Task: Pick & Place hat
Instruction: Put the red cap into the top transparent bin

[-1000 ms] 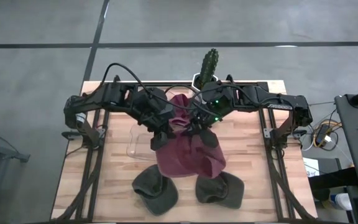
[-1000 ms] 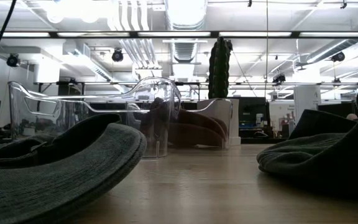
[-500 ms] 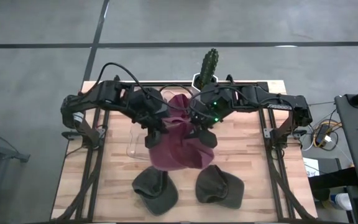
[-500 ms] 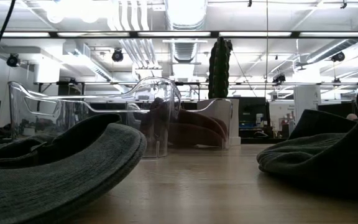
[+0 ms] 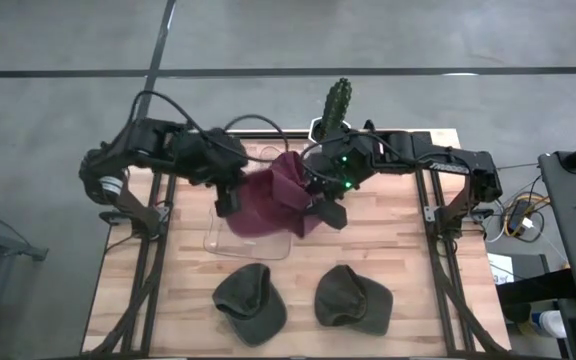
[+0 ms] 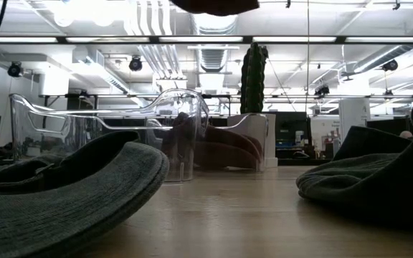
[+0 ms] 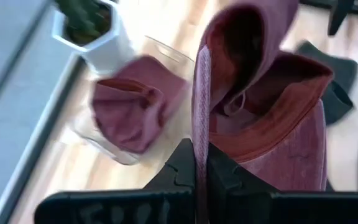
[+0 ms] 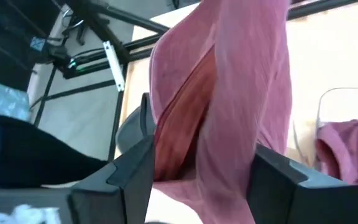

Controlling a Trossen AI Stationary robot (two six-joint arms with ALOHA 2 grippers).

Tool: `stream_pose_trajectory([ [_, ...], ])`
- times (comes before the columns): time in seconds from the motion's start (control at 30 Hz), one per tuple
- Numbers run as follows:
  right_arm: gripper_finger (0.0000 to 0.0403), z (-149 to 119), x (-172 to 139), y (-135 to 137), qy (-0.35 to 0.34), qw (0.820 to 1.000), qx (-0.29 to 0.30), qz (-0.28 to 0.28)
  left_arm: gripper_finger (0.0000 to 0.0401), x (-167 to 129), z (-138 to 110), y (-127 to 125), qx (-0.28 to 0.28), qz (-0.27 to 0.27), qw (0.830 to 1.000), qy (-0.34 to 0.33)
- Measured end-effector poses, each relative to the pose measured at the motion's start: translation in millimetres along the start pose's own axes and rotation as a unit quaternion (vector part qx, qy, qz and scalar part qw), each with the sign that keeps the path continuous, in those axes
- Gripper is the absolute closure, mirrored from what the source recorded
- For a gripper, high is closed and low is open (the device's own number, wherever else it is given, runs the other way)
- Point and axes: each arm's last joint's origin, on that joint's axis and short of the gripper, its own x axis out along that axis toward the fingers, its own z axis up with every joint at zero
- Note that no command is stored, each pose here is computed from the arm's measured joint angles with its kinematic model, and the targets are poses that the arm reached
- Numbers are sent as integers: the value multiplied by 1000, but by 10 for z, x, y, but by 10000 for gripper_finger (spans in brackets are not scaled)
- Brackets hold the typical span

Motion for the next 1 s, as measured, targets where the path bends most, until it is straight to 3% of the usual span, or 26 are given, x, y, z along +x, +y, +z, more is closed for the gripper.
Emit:
stream_pose_trajectory([
  [0.27, 197, 164, -261, -109, -88, 996, 19, -3, 395, -227, -67, 134, -13, 51, 998, -43],
  [0.43, 197, 228, -620, -162, -173, 982, 22, -79, 395, -431, -137, 258, -26, 135, 986, -89],
  [0.57, 197, 258, -879, -161, -242, 959, 28, -144, 395, -626, -178, 376, -78, 219, 961, -154],
  [0.67, 197, 283, -1052, -114, -298, 938, 30, -177, 395, -776, -170, 434, -137, 249, 933, -220],
  [0.87, 197, 412, -1091, -86, -373, 912, 39, -169, 395, -1048, -43, 488, -193, 267, 880, -342],
  [1.0, 197, 543, -939, -129, -409, 899, 50, -150, 395, -1142, 86, 475, -176, 265, 865, -389],
])
